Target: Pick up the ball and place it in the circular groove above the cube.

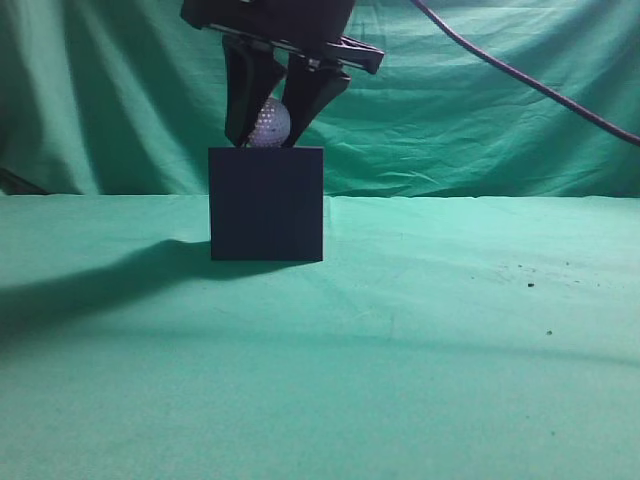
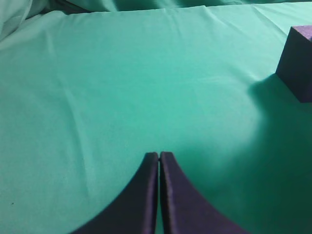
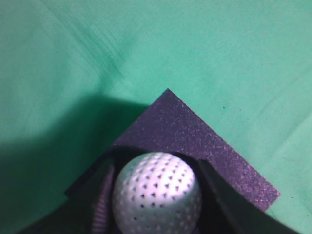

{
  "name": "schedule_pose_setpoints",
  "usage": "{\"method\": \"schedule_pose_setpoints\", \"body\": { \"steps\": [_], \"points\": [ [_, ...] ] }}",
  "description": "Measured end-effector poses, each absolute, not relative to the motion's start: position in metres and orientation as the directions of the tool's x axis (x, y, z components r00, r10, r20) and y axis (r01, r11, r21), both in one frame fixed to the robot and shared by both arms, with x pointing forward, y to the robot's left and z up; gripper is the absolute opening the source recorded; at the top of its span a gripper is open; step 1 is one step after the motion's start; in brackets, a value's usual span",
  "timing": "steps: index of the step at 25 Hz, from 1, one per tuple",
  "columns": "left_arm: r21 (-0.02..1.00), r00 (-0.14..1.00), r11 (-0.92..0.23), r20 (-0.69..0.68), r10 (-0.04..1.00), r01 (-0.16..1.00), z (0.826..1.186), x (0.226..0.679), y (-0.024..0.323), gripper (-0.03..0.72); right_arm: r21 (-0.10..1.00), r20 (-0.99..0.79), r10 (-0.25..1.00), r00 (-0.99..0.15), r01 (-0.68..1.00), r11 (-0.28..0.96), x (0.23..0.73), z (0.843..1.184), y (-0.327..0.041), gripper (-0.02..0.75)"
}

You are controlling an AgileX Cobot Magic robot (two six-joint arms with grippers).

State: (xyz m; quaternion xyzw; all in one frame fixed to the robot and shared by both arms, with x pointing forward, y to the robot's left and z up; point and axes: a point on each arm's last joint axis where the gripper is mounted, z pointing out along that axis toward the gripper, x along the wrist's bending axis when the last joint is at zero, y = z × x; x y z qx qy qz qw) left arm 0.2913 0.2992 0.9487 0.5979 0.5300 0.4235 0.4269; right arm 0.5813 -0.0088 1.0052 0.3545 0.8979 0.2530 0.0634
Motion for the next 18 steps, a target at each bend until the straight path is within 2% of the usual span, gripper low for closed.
{"method": "schedule_pose_setpoints", "body": {
  "steps": [3,4,7,9,13,14,15,18],
  "points": [
    [0.959,0.079,-0.074,0.054,0.995,0.272,0.949,0.291,0.299,0.000,0.504,0.063,0.670,-0.739,0.603,0.618,0.582,1.005,-0.009,0.309],
    [0.959,0.079,-0.074,0.054,0.995,0.272,0.949,0.291,0.299,0.000,0.508,0.063,0.672,-0.738,0.603,0.615,0.582,1.006,-0.008,0.385],
    [0.959,0.079,-0.074,0.054,0.995,0.272,0.949,0.291,0.299,0.000,0.520,0.069,0.674,-0.736,0.603,0.605,0.582,1.006,-0.007,0.529],
    [0.959,0.079,-0.074,0.054,0.995,0.272,0.949,0.291,0.299,0.000,0.530,0.065,0.674,-0.736,0.598,0.602,0.583,1.007,-0.006,0.591],
    [0.959,0.079,-0.074,0.054,0.995,0.272,0.949,0.291,0.299,0.000,0.557,0.053,0.668,-0.742,0.577,0.597,0.584,1.027,-0.006,0.575],
    [0.959,0.079,-0.074,0.054,0.995,0.272,0.949,0.291,0.299,0.000,0.569,0.051,0.665,-0.745,0.569,0.594,0.583,1.037,-0.006,0.575],
    [0.959,0.079,-0.074,0.054,0.995,0.272,0.949,0.291,0.299,0.000,0.579,0.050,0.661,-0.749,0.561,0.592,0.581,1.049,-0.007,0.528],
    [0.959,0.079,-0.074,0.054,0.995,0.272,0.949,0.291,0.299,0.000,0.591,0.055,0.651,-0.757,0.550,0.590,0.574,1.079,-0.012,0.524]
  ]
}}
